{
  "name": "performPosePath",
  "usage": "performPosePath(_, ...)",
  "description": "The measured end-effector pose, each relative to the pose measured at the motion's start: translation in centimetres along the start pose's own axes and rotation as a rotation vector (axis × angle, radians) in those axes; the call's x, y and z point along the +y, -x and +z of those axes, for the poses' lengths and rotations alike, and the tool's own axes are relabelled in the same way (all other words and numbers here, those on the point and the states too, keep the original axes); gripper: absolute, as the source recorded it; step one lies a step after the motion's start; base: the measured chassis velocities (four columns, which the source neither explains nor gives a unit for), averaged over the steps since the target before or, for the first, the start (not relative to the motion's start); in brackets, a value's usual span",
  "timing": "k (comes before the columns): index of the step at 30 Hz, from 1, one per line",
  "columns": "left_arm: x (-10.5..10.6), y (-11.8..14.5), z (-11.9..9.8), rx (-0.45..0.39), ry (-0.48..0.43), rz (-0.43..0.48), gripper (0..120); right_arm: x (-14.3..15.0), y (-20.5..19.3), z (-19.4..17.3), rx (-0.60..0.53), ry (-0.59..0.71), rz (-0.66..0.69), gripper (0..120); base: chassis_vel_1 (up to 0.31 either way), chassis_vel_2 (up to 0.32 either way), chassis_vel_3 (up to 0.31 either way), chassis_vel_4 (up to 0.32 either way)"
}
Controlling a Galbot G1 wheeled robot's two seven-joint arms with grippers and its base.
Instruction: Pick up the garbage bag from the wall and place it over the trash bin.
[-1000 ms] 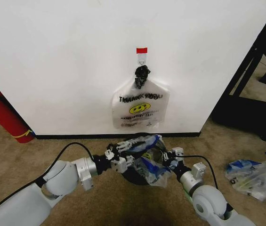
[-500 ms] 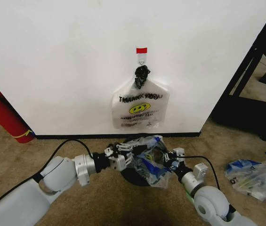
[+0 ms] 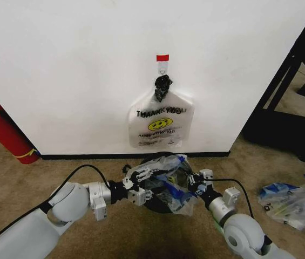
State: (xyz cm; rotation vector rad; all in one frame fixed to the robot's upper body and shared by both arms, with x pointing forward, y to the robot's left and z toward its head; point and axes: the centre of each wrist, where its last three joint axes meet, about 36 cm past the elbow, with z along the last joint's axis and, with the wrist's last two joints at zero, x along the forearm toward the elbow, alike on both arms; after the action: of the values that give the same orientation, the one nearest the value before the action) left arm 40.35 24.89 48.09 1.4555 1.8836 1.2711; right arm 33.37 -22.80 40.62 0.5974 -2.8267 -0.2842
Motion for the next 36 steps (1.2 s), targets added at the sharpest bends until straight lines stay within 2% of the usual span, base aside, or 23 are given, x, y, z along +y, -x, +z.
performPosePath(3,0.0,0.0,0.2,0.006,0.002,-0.001,59,0.2,-0.1,-0.1,-0.003,0.001,-0.005,0,0.000,0.000,0.000,0.000)
performPosePath(7,0.0,0.0,0.2,0.009,0.006,-0.002,40,0.4,-0.1,-0.3,-0.007,0.001,-0.011,0,0.000,0.000,0.000,0.000)
performPosePath(9,0.0,0.0,0.1,0.008,0.006,-0.003,39,0.4,-0.1,-0.3,-0.007,0.001,-0.011,0,0.000,0.000,0.000,0.000)
performPosePath(14,0.4,0.0,-0.1,0.002,0.003,-0.018,17,0.5,-0.1,-0.2,-0.008,0.003,-0.013,0,0.000,0.000,0.000,0.000)
performPosePath(15,0.4,0.0,-0.1,0.002,0.003,-0.018,17,0.5,-0.1,-0.2,-0.008,0.003,-0.013,0,0.000,0.000,0.000,0.000)
performPosePath(19,0.5,0.0,-0.4,-0.021,-0.059,-0.054,1,0.3,0.0,-0.1,-0.007,0.001,-0.010,0,0.000,0.000,0.000,0.000)
performPosePath(22,0.5,0.1,-0.5,-0.046,-0.192,-0.122,0,-0.2,0.1,0.2,-0.010,-0.006,-0.017,0,0.000,0.000,0.000,0.000)
performPosePath(23,0.5,0.1,-0.5,-0.046,-0.192,-0.122,0,-0.2,0.1,0.2,-0.010,-0.006,-0.017,0,0.000,0.000,0.000,0.000)
performPosePath(27,0.9,0.2,0.2,-0.073,-0.456,-0.244,0,-2.2,0.1,0.7,-0.045,-0.038,-0.088,0,0.000,0.000,0.000,0.000)
performPosePath(30,1.7,0.0,1.1,-0.059,-0.647,-0.347,0,-4.6,0.1,0.8,-0.077,-0.065,-0.186,0,0.000,0.000,0.000,0.000)
performPosePath(31,1.7,0.0,1.1,-0.059,-0.647,-0.347,0,-4.6,0.1,0.8,-0.077,-0.065,-0.186,0,0.000,0.000,0.000,0.000)
performPosePath(34,2.4,-0.4,2.3,-0.021,-0.780,-0.449,0,-6.4,0.1,0.9,-0.095,-0.066,-0.225,0,0.000,0.000,0.000,0.000)
performPosePath(36,2.6,-0.7,2.8,-0.001,-0.822,-0.478,0,-7.0,0.1,1.1,-0.101,-0.057,-0.229,0,0.000,0.000,0.000,0.000)
